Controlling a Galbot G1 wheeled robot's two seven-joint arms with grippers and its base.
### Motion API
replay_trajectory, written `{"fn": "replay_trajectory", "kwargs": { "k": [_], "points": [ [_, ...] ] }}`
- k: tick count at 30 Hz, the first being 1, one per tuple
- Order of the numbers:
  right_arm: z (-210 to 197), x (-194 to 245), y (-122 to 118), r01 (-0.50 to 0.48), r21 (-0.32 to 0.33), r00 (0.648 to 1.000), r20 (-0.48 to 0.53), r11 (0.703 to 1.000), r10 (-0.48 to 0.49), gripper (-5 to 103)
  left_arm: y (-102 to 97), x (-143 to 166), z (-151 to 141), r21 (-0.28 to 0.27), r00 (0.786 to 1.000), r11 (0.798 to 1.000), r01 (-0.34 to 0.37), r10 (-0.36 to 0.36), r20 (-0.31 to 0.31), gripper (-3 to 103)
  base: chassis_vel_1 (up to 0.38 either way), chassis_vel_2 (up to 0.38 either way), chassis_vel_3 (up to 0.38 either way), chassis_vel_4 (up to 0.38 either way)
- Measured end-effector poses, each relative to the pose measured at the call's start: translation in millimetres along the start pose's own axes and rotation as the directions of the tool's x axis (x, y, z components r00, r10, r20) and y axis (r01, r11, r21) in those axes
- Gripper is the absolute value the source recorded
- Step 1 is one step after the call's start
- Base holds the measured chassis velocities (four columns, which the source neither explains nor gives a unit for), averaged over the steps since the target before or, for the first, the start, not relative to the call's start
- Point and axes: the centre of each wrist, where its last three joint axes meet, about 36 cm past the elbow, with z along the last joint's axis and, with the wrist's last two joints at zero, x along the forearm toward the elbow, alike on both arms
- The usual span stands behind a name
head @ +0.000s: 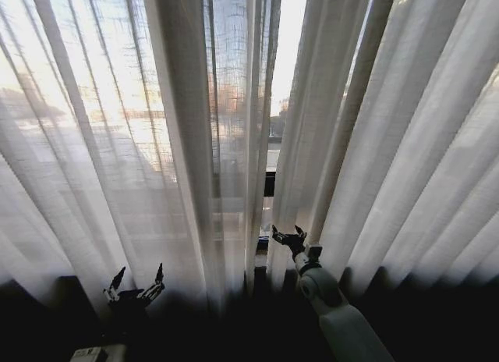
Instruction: Open the curtains by pulling them apart, changing their state from closed to fully open.
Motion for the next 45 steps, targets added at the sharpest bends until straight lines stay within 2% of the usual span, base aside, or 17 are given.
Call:
{"fn": "replay_trajectory", "kwargs": {
  "k": [1,5,7,10,11,14,16,20,21,23,25,28,45],
  "points": [
    [0.0,0.0,0.0,0.0,0.0,1.0,0.0,1.0,0.0,101,0.0,0.0,0.0,0.0,1.0,1.0,0.0,0.0,0.0,100,0.0,0.0,0.0,0.0],
    [2.5,-15.3,-7.9,-0.027,0.008,1.0,0.007,1.0,0.027,80,0.6,-0.3,-1.1,-0.003,1.0,1.0,0.0,0.0,0.004,100,0.0,0.0,0.0,0.0],
    [2.3,-17.5,-9.7,-0.031,0.01,0.999,0.009,0.999,0.031,80,0.5,-0.5,-1.3,-0.003,1.0,1.0,0.0,0.0,0.005,100,0.0,0.0,0.0,0.0],
    [-0.4,-25.8,-15.3,-0.043,0.018,0.999,0.017,0.999,0.042,64,0.1,-1.0,-1.9,-0.002,1.0,1.0,-0.001,0.001,0.009,100,0.0,0.0,0.0,0.0],
    [-0.4,-25.8,-15.3,-0.043,0.018,0.999,0.017,0.999,0.042,64,0.1,-1.0,-1.9,-0.002,1.0,1.0,-0.001,0.001,0.009,100,0.0,0.0,0.0,0.0],
    [-1.7,-31.6,-18.0,-0.049,0.021,0.999,0.023,0.999,0.048,48,0.0,-0.9,-2.9,-0.002,1.0,1.0,0.0,0.0,0.011,100,0.0,0.0,0.0,0.0],
    [-1.8,-32.6,-18.1,-0.049,0.021,0.999,0.023,0.999,0.049,48,0.1,-0.7,-3.0,-0.003,1.0,1.0,0.001,-0.001,0.011,100,0.0,0.0,0.0,0.0],
    [-2.2,-33.8,-15.2,-0.043,0.018,0.999,0.026,0.999,0.043,26,0.5,0.4,-4.5,-0.005,1.0,1.0,0.002,-0.002,0.012,100,0.0,0.0,0.0,0.0],
    [-2.2,-33.8,-15.2,-0.043,0.018,0.999,0.026,0.999,0.043,26,0.5,0.4,-4.5,-0.005,1.0,1.0,0.002,-0.002,0.012,100,0.0,0.0,0.0,0.0],
    [-4.0,-32.7,-12.8,-0.037,0.016,0.999,0.033,0.999,0.037,15,0.7,0.7,-5.6,-0.005,1.0,1.0,0.003,-0.003,0.014,100,0.0,0.0,0.0,0.0],
    [-4.6,-31.9,-11.8,-0.034,0.016,0.999,0.036,0.999,0.034,15,0.7,0.8,-5.9,-0.005,1.0,1.0,0.003,-0.002,0.015,100,0.0,0.0,0.0,0.0],
    [-5.9,-29.9,-10.4,-0.029,0.019,0.999,0.04,0.999,0.028,2,0.4,0.8,-6.8,-0.005,1.0,1.0,0.002,-0.002,0.018,100,0.0,0.0,0.0,0.0],
    [-9.0,-25.7,-5.1,-0.017,0.011,0.999,0.034,1.0,0.016,0,-0.2,2.2,-7.9,-0.002,1.0,1.0,0.003,-0.003,0.028,100,-0.007,-0.011,0.006,0.011]
  ]
}}
